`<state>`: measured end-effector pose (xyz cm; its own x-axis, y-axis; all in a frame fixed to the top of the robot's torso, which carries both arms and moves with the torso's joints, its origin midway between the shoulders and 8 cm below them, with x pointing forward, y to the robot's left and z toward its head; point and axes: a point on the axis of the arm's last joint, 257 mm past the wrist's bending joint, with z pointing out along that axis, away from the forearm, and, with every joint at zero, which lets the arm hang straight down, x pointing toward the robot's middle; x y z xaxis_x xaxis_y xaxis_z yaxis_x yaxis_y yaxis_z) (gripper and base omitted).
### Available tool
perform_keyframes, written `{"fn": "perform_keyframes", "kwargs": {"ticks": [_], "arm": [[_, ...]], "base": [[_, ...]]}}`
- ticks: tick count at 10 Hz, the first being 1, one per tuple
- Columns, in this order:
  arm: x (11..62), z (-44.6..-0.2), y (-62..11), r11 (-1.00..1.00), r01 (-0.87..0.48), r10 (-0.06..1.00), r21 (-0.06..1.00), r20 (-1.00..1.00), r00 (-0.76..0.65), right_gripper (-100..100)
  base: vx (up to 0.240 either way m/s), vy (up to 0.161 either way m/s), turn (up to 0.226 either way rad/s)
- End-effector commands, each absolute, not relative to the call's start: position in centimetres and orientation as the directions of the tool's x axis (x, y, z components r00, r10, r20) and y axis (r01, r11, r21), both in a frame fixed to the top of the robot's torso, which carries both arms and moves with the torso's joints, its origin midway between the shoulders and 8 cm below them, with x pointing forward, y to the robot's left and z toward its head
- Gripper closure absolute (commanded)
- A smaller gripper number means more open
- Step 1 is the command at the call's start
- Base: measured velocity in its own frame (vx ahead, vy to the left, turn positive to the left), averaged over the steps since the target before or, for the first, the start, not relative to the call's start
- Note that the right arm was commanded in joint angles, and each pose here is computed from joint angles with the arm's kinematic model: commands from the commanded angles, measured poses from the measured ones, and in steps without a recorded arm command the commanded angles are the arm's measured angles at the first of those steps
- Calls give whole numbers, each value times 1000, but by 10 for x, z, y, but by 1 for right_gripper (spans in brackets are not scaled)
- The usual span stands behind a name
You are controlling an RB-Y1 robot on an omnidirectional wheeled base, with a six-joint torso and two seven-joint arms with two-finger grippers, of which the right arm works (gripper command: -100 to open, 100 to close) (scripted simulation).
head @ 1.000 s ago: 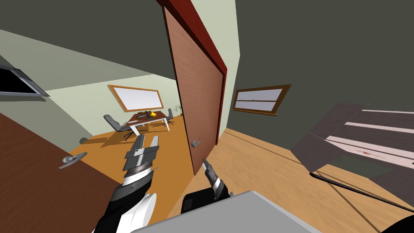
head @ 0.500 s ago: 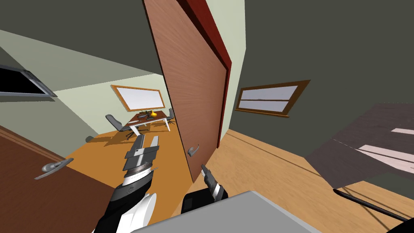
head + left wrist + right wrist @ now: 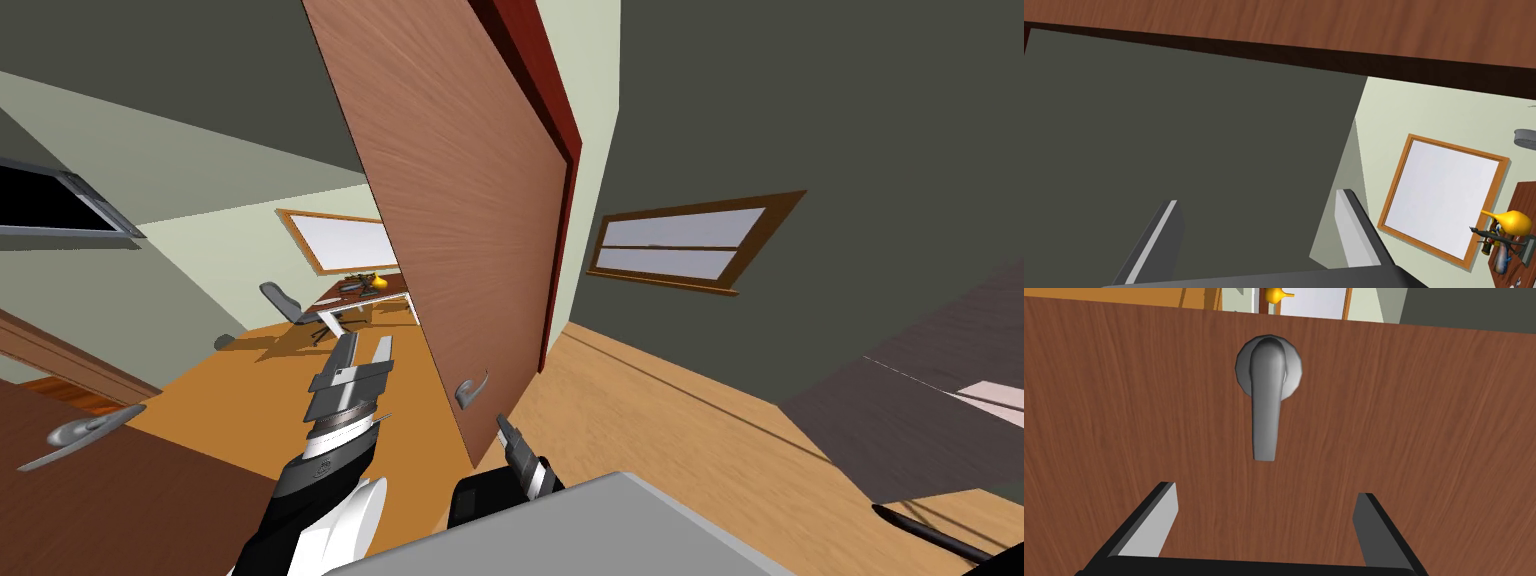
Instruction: Push the door open
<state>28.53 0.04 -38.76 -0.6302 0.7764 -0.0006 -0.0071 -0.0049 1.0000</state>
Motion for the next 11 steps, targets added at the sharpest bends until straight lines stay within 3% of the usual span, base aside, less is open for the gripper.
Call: {"fn": "perform_keyframes", "kwargs": {"ticks": [1, 8, 9, 11], "arm": [[290, -389, 1, -5, -6, 781, 1000, 0, -625, -100], [306, -391, 5, -6, -1, 793, 1000, 4, -609, -100], [306, -391, 5, -6, -1, 793, 1000, 4, -609, 100], [306, -391, 5, -6, -1, 793, 1000, 4, -609, 100]], "base": [[108, 83, 54], [148, 122, 33], [-5, -8, -4], [-24, -24, 3]]}}
